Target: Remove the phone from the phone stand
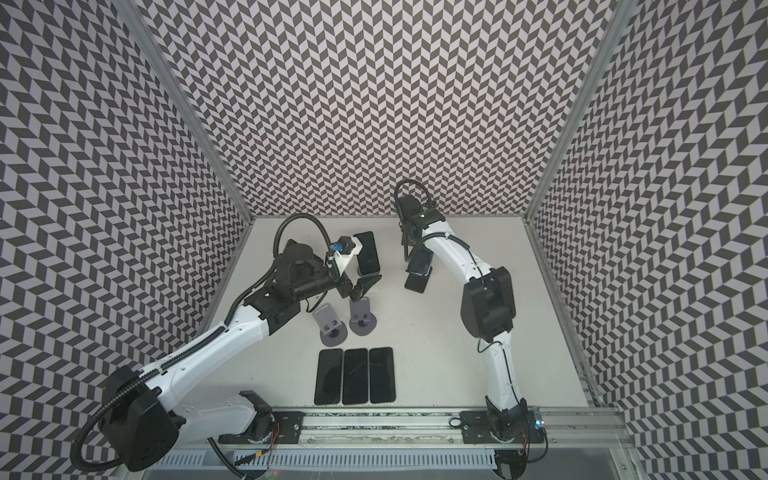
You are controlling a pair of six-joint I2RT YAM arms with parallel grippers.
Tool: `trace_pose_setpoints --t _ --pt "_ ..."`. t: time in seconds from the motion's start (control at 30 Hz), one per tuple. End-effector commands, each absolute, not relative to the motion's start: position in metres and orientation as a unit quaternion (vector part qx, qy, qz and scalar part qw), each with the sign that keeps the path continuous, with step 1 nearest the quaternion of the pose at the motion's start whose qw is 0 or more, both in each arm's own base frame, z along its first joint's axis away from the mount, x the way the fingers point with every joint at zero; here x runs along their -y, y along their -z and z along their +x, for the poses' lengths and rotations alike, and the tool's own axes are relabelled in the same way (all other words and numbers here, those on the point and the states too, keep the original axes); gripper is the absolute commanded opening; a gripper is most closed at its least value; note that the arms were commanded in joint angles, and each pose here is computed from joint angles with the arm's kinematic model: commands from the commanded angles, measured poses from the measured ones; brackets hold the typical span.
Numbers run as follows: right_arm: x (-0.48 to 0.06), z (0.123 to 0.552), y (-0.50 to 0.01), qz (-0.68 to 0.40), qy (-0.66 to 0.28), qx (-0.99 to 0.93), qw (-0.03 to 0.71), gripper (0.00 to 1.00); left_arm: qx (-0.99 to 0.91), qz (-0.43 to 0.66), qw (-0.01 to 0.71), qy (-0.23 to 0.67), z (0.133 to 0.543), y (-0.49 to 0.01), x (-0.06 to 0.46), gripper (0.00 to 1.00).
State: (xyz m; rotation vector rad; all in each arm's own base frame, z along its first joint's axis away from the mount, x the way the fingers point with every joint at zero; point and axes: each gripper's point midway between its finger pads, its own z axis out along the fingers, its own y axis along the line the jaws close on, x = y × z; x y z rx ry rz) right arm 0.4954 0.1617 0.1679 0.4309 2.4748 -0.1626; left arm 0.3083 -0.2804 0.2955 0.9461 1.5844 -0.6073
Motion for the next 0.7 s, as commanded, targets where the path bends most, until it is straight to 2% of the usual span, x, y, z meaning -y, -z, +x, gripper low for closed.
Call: trace_pose_setpoints --t 0.0,0.67 --pt "-0.162 0.507 -0.171 0.172 0.051 -0.930 0.321 0.92 -0.670 0.403 0.571 0.250 0.306 -0.300 0.275 1.00" --pt "-0.171 0.516 -0.150 0.164 0.032 -0.937 0.308 0.84 -0.679 0.395 0.570 0.243 0.309 -0.299 0.271 1.00"
